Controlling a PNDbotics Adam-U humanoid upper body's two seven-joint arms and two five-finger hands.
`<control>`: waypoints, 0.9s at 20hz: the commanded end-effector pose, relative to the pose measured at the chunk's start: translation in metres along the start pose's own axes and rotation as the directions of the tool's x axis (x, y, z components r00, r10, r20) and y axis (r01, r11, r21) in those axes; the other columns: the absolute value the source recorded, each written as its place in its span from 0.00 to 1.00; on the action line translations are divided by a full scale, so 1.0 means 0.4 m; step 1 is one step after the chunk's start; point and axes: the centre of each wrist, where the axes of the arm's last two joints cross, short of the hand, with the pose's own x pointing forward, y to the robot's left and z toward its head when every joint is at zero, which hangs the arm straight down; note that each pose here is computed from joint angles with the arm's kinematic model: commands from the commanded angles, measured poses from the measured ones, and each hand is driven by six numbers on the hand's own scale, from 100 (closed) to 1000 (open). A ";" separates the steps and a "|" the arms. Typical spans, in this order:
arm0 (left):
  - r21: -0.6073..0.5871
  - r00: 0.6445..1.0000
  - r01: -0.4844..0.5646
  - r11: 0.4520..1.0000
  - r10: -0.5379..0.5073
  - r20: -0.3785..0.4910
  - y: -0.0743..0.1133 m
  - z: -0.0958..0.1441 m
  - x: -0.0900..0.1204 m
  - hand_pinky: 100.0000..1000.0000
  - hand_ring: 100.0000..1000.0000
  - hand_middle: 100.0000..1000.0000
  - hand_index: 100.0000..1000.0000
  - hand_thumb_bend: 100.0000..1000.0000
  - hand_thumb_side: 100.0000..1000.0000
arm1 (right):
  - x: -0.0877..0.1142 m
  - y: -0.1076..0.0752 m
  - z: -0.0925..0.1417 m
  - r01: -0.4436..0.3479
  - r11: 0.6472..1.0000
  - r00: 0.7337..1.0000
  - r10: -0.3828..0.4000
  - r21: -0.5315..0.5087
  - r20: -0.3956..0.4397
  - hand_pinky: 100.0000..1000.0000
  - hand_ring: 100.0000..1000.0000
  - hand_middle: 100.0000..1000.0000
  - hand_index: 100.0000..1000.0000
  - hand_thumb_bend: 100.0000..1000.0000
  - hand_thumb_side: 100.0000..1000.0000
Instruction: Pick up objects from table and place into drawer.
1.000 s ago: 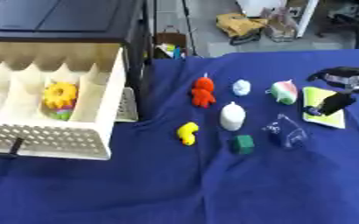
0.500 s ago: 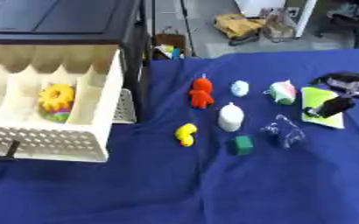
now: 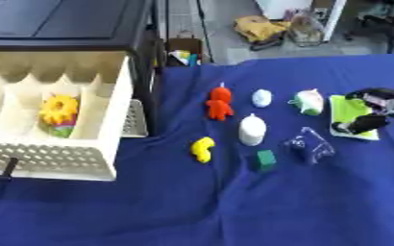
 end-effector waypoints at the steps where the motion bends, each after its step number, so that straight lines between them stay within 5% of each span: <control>1: -0.016 1.000 -0.002 1.000 0.002 0.023 -0.005 -0.016 0.007 0.38 0.64 0.53 0.76 0.09 0.96 | -0.021 -0.012 0.010 0.019 1.000 1.000 -0.019 -0.002 -0.012 0.95 1.00 0.98 1.00 0.38 0.44; 6: -0.016 1.000 0.000 1.000 0.000 0.022 -0.005 -0.015 0.007 0.38 0.64 0.53 0.77 0.09 0.96 | -0.022 -0.002 0.009 0.041 0.999 0.999 -0.041 0.007 -0.005 0.95 1.00 0.97 1.00 0.37 0.46; 18: -0.017 1.000 0.005 1.000 -0.004 0.020 -0.003 -0.015 0.007 0.38 0.64 0.53 0.77 0.09 0.96 | -0.005 -0.069 0.049 0.080 0.987 0.996 -0.074 -0.139 0.049 0.94 1.00 0.93 1.00 0.34 0.54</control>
